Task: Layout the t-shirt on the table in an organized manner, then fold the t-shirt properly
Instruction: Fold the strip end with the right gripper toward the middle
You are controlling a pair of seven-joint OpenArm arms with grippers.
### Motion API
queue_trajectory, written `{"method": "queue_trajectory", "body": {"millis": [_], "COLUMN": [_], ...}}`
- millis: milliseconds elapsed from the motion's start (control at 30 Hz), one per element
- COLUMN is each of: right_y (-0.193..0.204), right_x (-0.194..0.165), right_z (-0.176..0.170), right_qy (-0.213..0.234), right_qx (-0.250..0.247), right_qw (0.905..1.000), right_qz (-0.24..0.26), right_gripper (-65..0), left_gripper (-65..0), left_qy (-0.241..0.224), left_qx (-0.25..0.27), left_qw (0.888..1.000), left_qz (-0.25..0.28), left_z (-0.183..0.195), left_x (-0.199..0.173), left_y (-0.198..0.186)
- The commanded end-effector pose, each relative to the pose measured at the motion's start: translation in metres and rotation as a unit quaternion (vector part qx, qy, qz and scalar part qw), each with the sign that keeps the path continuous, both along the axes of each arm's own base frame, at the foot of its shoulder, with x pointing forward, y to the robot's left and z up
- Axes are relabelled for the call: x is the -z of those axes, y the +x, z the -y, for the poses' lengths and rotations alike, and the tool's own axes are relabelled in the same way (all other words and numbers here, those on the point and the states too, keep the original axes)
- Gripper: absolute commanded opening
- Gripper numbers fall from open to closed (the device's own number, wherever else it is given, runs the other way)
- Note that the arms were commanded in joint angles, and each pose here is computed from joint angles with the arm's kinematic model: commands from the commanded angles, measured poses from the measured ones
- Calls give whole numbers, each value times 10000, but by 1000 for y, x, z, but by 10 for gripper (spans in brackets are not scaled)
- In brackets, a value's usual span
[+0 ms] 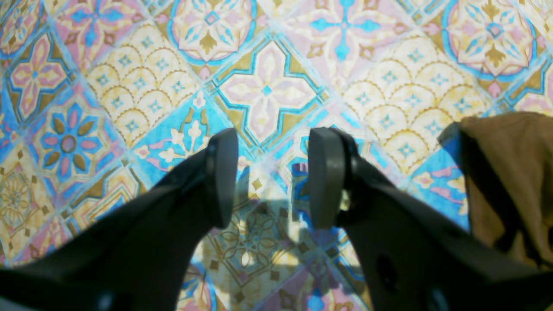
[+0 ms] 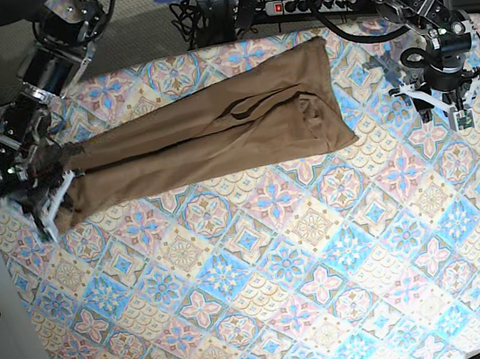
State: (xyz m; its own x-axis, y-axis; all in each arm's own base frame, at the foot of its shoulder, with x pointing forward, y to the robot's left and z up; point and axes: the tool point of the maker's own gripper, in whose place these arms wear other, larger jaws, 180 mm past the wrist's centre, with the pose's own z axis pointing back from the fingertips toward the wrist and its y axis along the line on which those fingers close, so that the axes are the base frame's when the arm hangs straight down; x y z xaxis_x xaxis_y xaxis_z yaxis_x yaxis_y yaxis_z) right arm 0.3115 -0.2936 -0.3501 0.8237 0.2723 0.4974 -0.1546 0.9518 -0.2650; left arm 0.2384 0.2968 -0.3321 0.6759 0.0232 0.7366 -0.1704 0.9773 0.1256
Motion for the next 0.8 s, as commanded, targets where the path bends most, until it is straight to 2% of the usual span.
{"method": "queue_trajectory", "body": {"millis": [0,200,367,600,767], "right_y": [12,22,27,-13,-36], "right_x": [-22,-37,-42,4,27], "right_z": [3,-39,-67,-104,-135], "right_qy": [-296,-776,-828,-480,-345], "right_qx": [-72,-470,-698,-996,-1434], "right_qw": [9992,9952,9931,9937,9878], "right_qz": [271,368,450,-155,-489], "right_gripper": [-650,-650,-650,-650,-650], "left_gripper": [-393,-393,-393,-393,-393], "left_qy": [77,69,68,70,69], "left_qx": [38,37,45,30,37], "left_qw": [9997,9996,9997,9997,9997], "left_qz": [250,258,251,242,242], "left_z": [-1,-1,0,-1,-1], "left_x": [-13,-13,-12,-12,-12], "left_y": [8,8,8,7,7]}}
